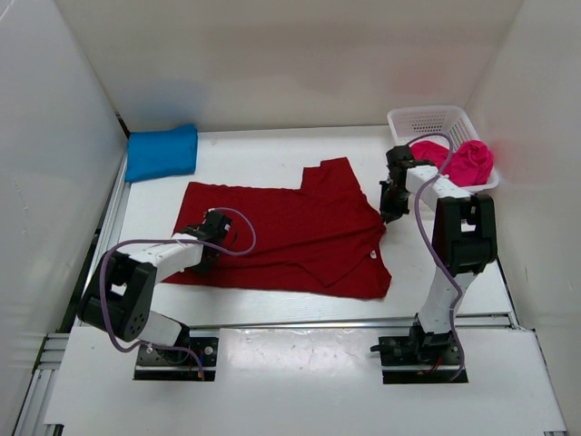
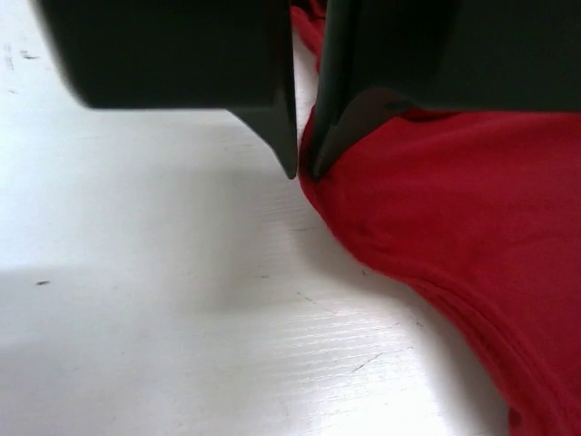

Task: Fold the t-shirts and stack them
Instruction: Fold the flattened tshirt in 1/3 of the way

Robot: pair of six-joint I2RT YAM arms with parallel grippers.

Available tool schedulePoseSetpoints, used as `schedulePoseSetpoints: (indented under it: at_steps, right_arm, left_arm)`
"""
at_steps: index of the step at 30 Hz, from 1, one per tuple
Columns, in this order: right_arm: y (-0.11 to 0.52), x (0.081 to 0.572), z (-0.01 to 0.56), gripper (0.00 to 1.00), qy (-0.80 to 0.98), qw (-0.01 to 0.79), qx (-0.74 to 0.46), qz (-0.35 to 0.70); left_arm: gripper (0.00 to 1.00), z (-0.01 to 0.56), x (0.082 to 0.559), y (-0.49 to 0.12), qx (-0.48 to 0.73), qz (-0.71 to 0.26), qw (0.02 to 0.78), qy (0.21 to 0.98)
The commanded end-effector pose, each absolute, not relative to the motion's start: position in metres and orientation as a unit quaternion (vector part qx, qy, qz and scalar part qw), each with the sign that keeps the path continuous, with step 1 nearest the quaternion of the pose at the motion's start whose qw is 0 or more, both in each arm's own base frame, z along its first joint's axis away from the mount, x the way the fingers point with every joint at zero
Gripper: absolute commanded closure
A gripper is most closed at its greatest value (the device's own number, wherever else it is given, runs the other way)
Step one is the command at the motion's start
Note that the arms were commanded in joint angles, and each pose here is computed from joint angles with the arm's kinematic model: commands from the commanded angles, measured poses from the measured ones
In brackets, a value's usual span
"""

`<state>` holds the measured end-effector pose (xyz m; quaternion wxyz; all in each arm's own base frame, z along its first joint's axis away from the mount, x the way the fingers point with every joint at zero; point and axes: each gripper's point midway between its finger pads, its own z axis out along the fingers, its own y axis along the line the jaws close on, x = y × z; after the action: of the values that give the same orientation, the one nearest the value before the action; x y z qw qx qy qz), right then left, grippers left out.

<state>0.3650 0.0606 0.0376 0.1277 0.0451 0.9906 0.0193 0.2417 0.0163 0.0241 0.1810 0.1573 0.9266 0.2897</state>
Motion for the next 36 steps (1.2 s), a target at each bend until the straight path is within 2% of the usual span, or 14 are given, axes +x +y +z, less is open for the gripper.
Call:
schedulePoseSetpoints:
  at_steps: [1, 5, 10, 14, 15, 16, 20, 21, 24, 26, 29, 30, 36]
  right_arm:
    - [0.045, 0.379, 0.054, 0.82, 0.987, 0.152, 0.049, -0.013]
    - [0.035, 0.377, 0.07, 0.68, 0.983, 0.173, 0.054, -0.036]
    - [0.059, 0.364, 0.098, 0.68, 0.976, 0.218, 0.029, -0.004]
    - [0.098, 0.321, 0.083, 0.68, 0.981, 0.186, 0.014, 0.056]
    - [0.111, 0.313, 0.081, 0.66, 0.98, 0.183, 0.007, 0.083]
    - [0.123, 0.302, 0.087, 0.61, 0.978, 0.185, 0.001, 0.098]
    - [0.149, 0.268, 0.085, 0.54, 0.978, 0.169, -0.016, 0.125]
    - [0.152, 0.257, 0.083, 0.54, 0.979, 0.164, -0.023, 0.118]
    - [0.155, 0.237, 0.079, 0.5, 0.982, 0.156, -0.013, 0.104]
    - [0.148, 0.219, 0.07, 0.38, 0.986, 0.143, 0.011, 0.084]
    - [0.138, 0.198, 0.067, 0.29, 0.986, 0.14, 0.054, 0.079]
    - [0.133, 0.197, 0.069, 0.29, 0.983, 0.154, 0.065, 0.077]
    - [0.111, 0.161, 0.037, 0.27, 0.989, 0.106, 0.1, 0.037]
  left_arm:
    - [0.34, -0.014, 0.198, 0.015, 0.17, 0.244, 0.093, 0.95]
    - [0.34, -0.013, 0.194, 0.017, 0.172, 0.246, 0.084, 0.95]
    - [0.34, -0.012, 0.192, 0.014, 0.177, 0.242, 0.084, 0.95]
    - [0.33, -0.005, 0.203, 0.009, 0.179, 0.243, 0.097, 0.948]
    - [0.32, 0.0, 0.205, 0.009, 0.178, 0.243, 0.099, 0.948]
    - [0.32, 0.004, 0.208, 0.007, 0.177, 0.241, 0.106, 0.948]
    - [0.23, 0.035, 0.225, -0.005, 0.171, 0.222, 0.145, 0.949]
    - [0.17, 0.045, 0.231, -0.008, 0.166, 0.218, 0.162, 0.948]
    - [0.15, 0.053, 0.234, 0.013, 0.141, 0.261, 0.164, 0.941]
    - [0.14, 0.048, 0.232, 0.021, 0.134, 0.271, 0.149, 0.942]
    - [0.13, 0.049, 0.234, 0.026, 0.126, 0.282, 0.149, 0.939]
    - [0.13, 0.05, 0.236, 0.027, 0.124, 0.285, 0.154, 0.938]
    - [0.13, 0.052, 0.261, 0.028, 0.109, 0.299, 0.163, 0.934]
